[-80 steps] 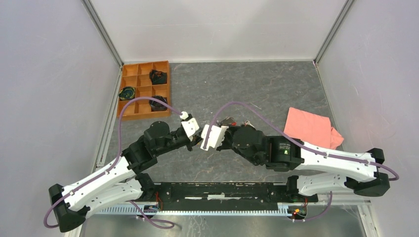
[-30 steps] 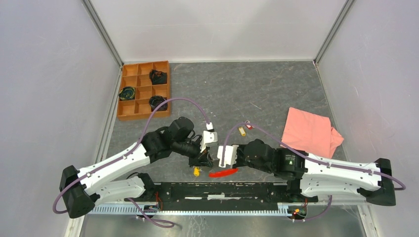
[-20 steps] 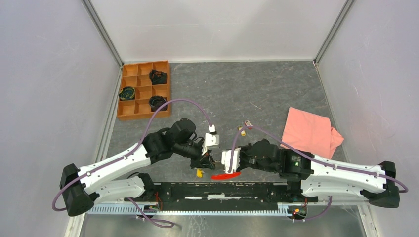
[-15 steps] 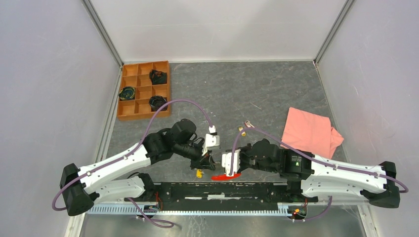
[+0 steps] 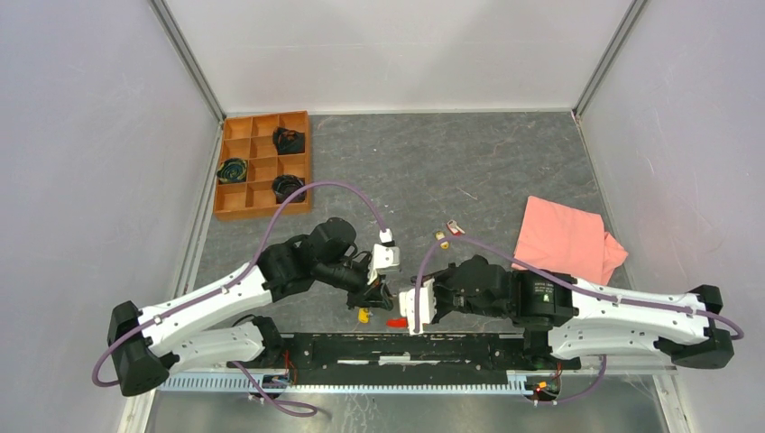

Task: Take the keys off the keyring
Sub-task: Remove the key from the keyring.

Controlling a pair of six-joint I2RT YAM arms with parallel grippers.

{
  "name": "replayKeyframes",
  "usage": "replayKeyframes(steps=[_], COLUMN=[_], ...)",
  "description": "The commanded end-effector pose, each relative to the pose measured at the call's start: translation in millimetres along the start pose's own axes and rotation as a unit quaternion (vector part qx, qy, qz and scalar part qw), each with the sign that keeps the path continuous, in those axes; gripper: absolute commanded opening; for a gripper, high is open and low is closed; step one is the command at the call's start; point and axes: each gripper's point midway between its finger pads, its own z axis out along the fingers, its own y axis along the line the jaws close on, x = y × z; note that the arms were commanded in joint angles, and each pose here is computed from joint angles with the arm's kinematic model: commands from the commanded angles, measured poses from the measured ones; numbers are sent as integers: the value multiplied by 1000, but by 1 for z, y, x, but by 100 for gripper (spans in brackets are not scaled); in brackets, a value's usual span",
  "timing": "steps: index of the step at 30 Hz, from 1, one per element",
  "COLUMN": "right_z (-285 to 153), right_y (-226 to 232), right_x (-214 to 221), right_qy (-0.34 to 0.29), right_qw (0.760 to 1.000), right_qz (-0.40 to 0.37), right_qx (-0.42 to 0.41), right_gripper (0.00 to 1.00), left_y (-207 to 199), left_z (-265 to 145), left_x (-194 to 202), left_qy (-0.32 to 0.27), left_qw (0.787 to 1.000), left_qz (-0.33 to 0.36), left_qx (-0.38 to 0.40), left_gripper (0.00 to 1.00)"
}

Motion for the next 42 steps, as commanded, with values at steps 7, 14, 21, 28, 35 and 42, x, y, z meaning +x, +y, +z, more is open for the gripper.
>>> replayKeyframes(steps=[7,14,21,28,35,42], right_z=[-18,-23,-25,-26,-23,-24], right_y=[-36,-33,-25,-22,-15,-22], right_x=[-36,-42,-45,-40,-37,-34], right_qy=[0,-2,2,17,23,35], right_qw=[997,997,998,998,999,997], right_qz=[-24,-28,-33,-33,-32,-29], right_qx=[76,70,52,49,36,59], right_gripper=[0,0,0,0,0,0], left_y=[-2,5,10,13,17,12], left_z=[-8,-11,-14,-17,-19,-21], left_x=[-9,-8,-11,-12,-15,-19], left_qy=[-8,-5,-7,-8,-10,-22], left_qw=[1000,999,998,998,997,998], left_qz=[13,11,11,8,5,21], left_qx=[-14,-37,-53,-62,-73,-62], left_gripper=[2,2,2,2,2,2])
